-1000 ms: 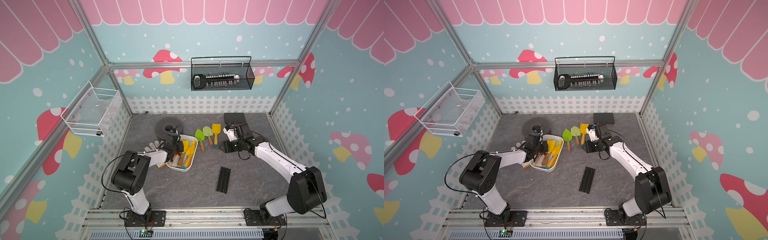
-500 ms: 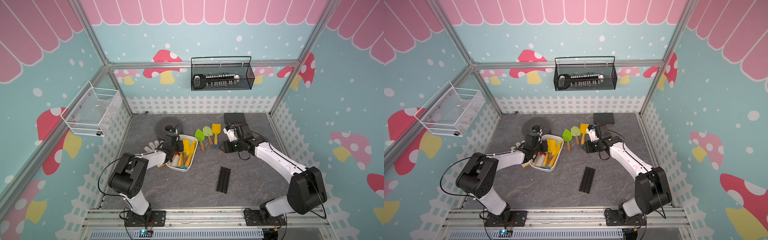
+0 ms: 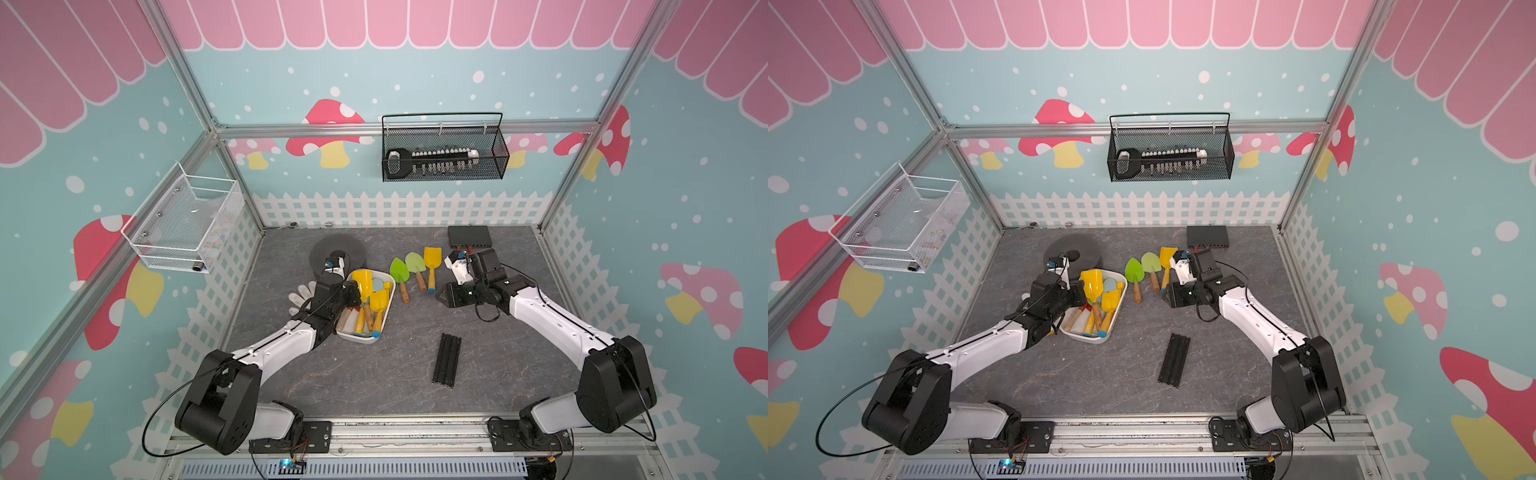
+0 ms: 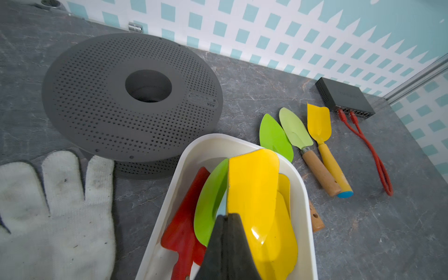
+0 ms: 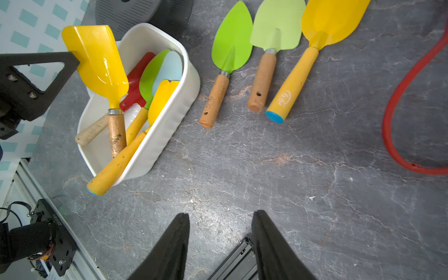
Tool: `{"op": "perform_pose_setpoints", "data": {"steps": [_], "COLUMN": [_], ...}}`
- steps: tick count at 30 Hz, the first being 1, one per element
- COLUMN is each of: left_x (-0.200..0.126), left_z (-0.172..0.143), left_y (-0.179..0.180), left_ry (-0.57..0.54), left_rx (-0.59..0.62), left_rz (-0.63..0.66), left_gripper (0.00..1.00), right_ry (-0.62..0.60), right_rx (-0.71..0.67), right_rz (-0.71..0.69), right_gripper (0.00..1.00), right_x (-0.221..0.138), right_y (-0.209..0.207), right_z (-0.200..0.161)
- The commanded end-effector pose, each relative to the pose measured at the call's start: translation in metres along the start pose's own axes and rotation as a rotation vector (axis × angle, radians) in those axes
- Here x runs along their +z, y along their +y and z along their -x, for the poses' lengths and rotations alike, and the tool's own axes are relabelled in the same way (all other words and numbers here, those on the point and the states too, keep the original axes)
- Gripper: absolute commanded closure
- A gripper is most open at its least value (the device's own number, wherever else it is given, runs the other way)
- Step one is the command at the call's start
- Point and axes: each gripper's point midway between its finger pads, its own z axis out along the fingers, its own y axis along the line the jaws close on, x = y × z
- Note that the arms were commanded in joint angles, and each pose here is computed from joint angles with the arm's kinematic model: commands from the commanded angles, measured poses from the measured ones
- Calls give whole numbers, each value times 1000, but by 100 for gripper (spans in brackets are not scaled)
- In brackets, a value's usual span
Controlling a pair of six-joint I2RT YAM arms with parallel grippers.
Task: Take the shovel out of the storage box
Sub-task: Pick up the shovel from the storage box, then place the shovel at the center of the board.
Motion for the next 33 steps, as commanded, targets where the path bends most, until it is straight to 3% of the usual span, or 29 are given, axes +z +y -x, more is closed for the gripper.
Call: {"op": "perform_pose_setpoints", "data": {"steps": [1,8,12,24,33], "left_x": [-14,-37,-44,-72,-75], "left_z": [21,36,39,51,51], "left_y": [-1,4,0,-21,-30], "left_ry": [-101,-191,-202,-235,-229], "left_rx": [-22,-39,-44,-91,-116], "left_rz": [17,41,35,-38,-84], "left_gripper": [100,100,100,100,100], "right_ry": [-48,-49,-42,-24,20], "right_rx": [-63,-141,-174,-167,-176], "right_rz": [61,109,165,179,208], "right_gripper": [52,49,42,40,42], "right_x": [-6,2,9,22,46], "right_y": [25,55,86,136,174], "right_z": [9,9,13,19,12]}}
